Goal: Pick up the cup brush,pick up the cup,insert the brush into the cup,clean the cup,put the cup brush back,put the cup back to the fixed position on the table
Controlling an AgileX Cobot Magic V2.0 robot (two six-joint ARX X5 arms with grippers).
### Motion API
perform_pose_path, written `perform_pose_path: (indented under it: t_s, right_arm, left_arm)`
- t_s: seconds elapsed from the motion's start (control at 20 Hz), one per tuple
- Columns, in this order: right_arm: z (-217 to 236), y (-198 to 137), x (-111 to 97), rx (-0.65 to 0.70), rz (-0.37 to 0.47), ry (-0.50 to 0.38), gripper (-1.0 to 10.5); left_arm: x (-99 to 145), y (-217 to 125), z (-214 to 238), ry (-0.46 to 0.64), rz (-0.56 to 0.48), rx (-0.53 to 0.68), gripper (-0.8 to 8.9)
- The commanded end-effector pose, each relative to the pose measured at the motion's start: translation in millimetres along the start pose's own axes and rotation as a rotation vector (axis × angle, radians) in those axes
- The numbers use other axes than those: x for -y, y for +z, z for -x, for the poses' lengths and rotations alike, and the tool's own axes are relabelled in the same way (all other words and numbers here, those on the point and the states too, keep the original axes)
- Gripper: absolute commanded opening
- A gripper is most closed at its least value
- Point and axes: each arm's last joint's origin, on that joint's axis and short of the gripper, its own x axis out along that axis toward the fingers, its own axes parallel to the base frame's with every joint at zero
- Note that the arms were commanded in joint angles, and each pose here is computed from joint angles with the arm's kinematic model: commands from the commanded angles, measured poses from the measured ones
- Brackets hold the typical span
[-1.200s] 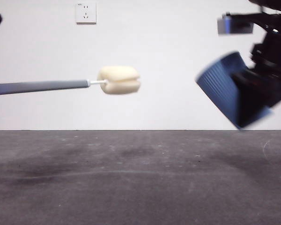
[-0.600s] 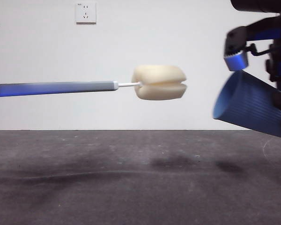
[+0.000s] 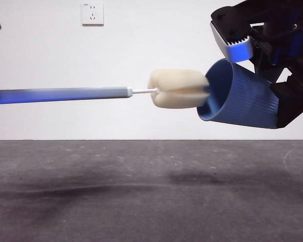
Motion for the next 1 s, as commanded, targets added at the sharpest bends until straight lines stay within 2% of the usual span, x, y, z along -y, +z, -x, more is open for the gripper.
perform_pose_path:
  t_s: [0.05,0.45,0.75,0.9,1.0]
  right_arm:
    - [-2.5,3.8,-1.1,-0.033,0.039,-0.015,-0.2]
    - [-0.6,21.4,-10.4,-0.020,0.109,-0.019,-0.2]
    - [7.0,32.3,-16.3,0.023,0.167,-0.033,-0.2]
    - [9.1,37.3,-19.1,0.037,0.171,-0.037,-0.2]
    - [9.3,37.2,-19.1,0.024,0.162,-0.045,-0.2]
  left_arm:
    - [5.8,1.2,-1.9,-0.026,-0.036,-0.021,-0.08]
    - [9.1,18.3,-26.0,-0.064,0.040,-0.041,-0.08]
    - [8.8,44.8,-36.6,-0.136,0.091,0.049,-0.08]
    - [9.6,58.2,-30.6,-0.136,0.089,0.084,-0.08]
    - [9.8,55.5,-29.9,-0.132,0.090,0.051,-0.08]
